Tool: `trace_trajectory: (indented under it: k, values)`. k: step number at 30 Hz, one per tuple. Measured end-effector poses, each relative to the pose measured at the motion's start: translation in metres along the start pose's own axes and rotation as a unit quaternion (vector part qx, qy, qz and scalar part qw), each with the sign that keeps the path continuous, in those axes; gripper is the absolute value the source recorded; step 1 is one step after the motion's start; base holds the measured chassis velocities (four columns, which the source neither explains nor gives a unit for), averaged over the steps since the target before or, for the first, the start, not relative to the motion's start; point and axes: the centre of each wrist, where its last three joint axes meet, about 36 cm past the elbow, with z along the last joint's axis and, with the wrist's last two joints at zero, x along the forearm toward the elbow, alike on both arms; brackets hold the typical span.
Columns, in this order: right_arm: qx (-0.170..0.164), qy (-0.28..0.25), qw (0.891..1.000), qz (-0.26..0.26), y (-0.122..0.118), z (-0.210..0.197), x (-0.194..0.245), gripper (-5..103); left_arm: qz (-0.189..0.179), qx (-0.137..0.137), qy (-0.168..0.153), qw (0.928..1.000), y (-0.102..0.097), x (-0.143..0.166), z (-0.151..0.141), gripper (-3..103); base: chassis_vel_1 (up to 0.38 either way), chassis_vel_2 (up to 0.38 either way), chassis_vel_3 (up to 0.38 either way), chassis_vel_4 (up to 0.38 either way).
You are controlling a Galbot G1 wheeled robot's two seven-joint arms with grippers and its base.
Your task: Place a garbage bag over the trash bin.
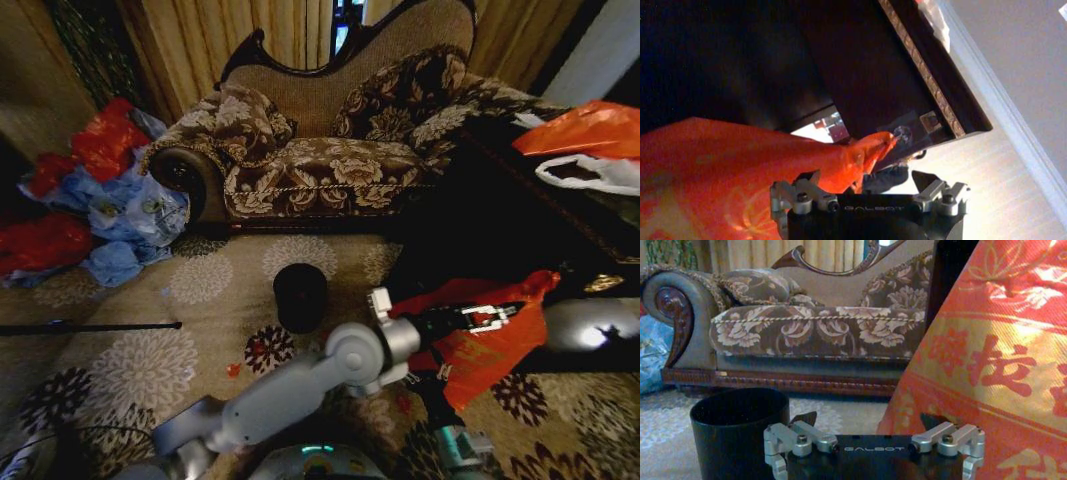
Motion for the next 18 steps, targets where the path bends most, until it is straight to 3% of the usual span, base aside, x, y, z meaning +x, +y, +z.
trace_trajectory:
  k: [5, 8, 18]
  values:
    - [0.000, 0.001, 1.000, 0.003, -0.002, 0.001, 0.000, 100, -0.003, 0.013, -0.005, 0.9999, -0.002, -0.017, 0.001, 90, 0.000, 0.000, 0.000, 0.000]
    - [-0.003, 0.004, 1.000, 0.007, -0.004, 0.004, -0.001, 100, -0.008, 0.018, -0.008, 0.9998, 0.000, -0.021, 0.000, 80, 0.000, 0.000, 0.000, 0.000]
    - [-0.007, 0.002, 1.000, 0.009, -0.007, 0.005, -0.006, 100, -0.015, 0.040, 0.001, 0.9991, 0.006, -0.025, 0.001, 79, 0.000, 0.000, 0.000, 0.000]
